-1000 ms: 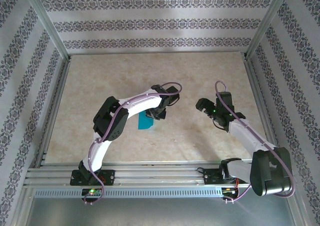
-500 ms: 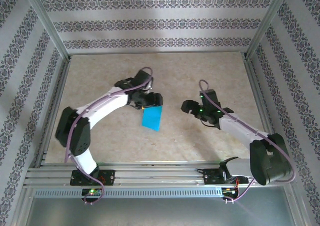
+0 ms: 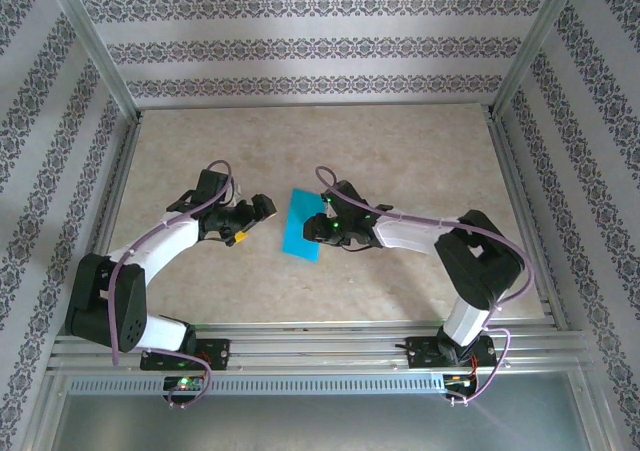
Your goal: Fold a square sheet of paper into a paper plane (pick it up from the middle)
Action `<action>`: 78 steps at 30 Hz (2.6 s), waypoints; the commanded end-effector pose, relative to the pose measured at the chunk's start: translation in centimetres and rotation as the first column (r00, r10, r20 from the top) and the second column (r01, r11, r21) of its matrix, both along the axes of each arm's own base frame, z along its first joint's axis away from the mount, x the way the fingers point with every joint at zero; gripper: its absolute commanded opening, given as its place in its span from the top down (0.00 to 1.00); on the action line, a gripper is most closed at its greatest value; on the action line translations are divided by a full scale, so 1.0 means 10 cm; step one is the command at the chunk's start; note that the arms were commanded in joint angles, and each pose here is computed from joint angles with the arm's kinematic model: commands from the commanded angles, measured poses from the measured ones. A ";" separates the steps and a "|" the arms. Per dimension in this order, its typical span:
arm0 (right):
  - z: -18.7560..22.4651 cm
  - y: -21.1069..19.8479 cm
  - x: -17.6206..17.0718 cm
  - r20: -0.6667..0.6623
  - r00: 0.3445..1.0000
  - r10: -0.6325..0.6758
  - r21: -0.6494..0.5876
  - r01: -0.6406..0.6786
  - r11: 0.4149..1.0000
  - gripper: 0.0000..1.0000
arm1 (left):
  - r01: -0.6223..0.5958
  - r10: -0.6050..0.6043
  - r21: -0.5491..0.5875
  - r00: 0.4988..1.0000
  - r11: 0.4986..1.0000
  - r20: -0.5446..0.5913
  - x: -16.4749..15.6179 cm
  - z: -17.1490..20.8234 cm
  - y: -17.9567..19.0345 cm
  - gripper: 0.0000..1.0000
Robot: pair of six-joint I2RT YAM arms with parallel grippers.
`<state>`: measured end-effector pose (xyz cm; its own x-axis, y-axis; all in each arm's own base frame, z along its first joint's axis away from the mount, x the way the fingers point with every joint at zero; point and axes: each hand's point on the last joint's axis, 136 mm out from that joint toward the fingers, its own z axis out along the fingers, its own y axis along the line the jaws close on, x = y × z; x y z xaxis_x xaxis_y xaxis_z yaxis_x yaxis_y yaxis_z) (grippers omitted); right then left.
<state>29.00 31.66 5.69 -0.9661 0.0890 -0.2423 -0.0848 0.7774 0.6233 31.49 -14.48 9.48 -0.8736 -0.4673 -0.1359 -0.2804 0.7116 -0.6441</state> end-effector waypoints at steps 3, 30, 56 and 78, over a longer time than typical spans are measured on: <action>-0.07 0.15 0.05 -0.038 0.999 0.023 0.020 -0.022 1.000 0.61 | 0.055 -0.052 -0.086 0.998 0.995 0.043 0.05 0.08 -0.12 0.00; -0.05 -0.10 0.09 -0.027 1.000 0.011 0.069 -0.009 0.998 0.58 | 0.286 -0.303 -0.244 0.952 0.927 -0.033 0.11 -0.27 -0.68 0.41; 0.40 -0.51 0.20 0.464 0.859 0.218 -0.181 -0.149 0.972 0.32 | 0.113 -0.137 -0.214 0.985 0.970 -0.104 0.12 -0.30 -0.80 0.92; 0.30 0.06 -0.35 0.674 0.380 0.633 -0.486 -0.418 0.768 0.29 | -0.195 0.161 -0.201 0.971 0.960 -0.174 0.24 -0.31 -0.96 0.92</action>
